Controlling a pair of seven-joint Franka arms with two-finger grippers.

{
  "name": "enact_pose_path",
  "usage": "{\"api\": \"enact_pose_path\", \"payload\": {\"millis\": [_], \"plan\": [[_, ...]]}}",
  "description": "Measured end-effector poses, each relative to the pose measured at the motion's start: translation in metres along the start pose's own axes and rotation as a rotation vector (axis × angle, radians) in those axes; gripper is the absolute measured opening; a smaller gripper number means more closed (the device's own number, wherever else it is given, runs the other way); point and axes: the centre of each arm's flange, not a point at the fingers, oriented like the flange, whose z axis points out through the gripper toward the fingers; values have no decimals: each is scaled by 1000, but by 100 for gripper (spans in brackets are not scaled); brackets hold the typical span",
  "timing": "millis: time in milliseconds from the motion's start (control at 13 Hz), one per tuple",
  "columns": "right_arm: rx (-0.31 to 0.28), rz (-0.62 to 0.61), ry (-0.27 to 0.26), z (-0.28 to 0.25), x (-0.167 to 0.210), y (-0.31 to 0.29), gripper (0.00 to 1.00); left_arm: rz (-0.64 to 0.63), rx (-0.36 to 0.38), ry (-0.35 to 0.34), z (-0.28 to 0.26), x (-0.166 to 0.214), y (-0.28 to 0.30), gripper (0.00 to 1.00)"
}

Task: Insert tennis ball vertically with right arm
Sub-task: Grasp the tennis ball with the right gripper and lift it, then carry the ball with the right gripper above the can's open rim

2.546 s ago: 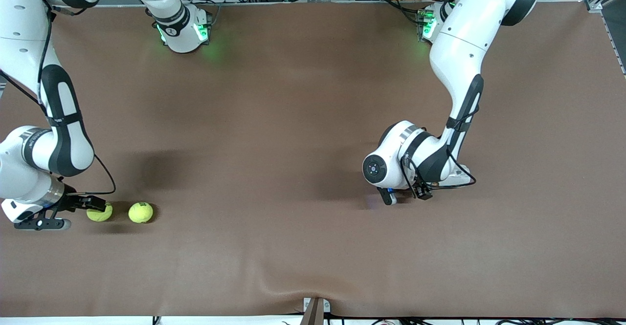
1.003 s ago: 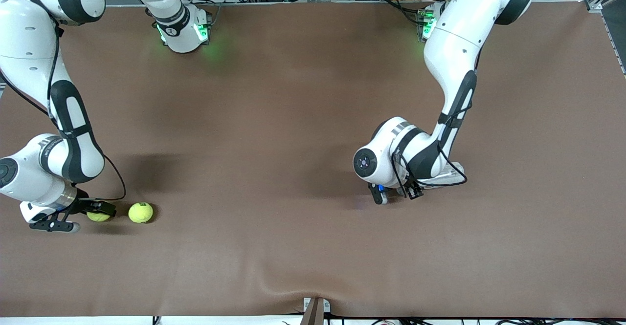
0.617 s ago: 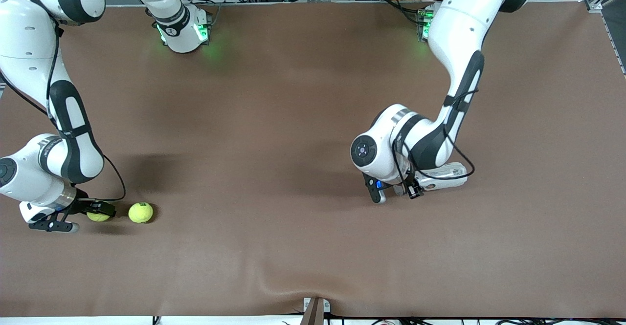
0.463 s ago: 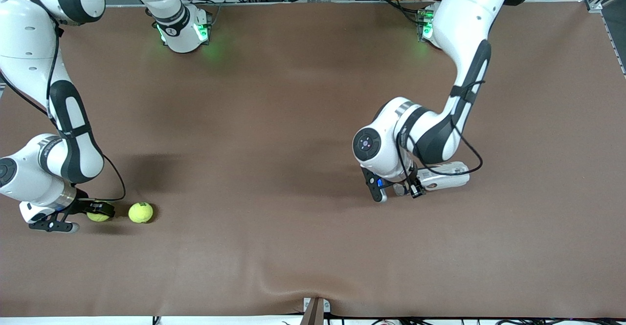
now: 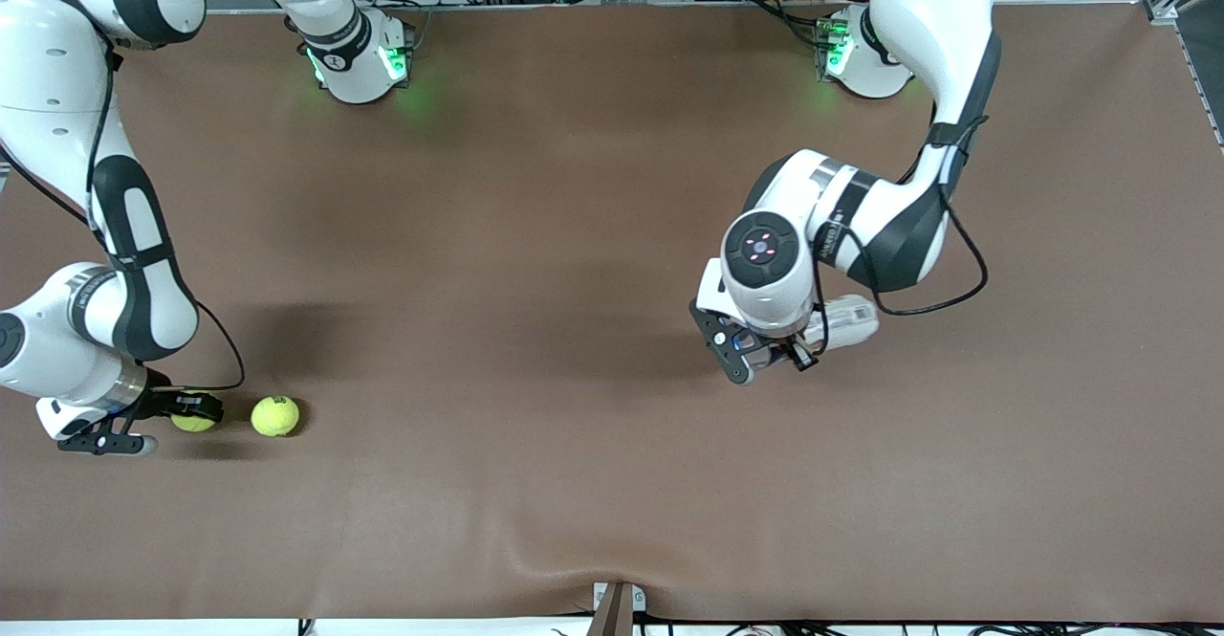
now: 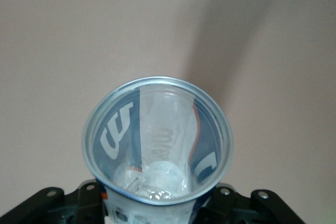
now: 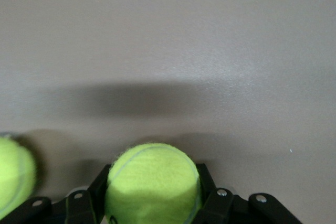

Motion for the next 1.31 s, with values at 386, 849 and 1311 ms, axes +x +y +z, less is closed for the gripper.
{"api": "enact_pose_path", "payload": {"millis": [386, 849, 1311], "plan": [[38, -99, 37, -138, 20, -53, 67, -198, -112, 292, -34, 7, -21, 56], [86, -218, -63, -276, 8, -156, 67, -418, -150, 624, -83, 43, 0, 54], [86, -176, -67, -297, 8, -211, 67, -561, -210, 875, -95, 104, 95, 54]]}}
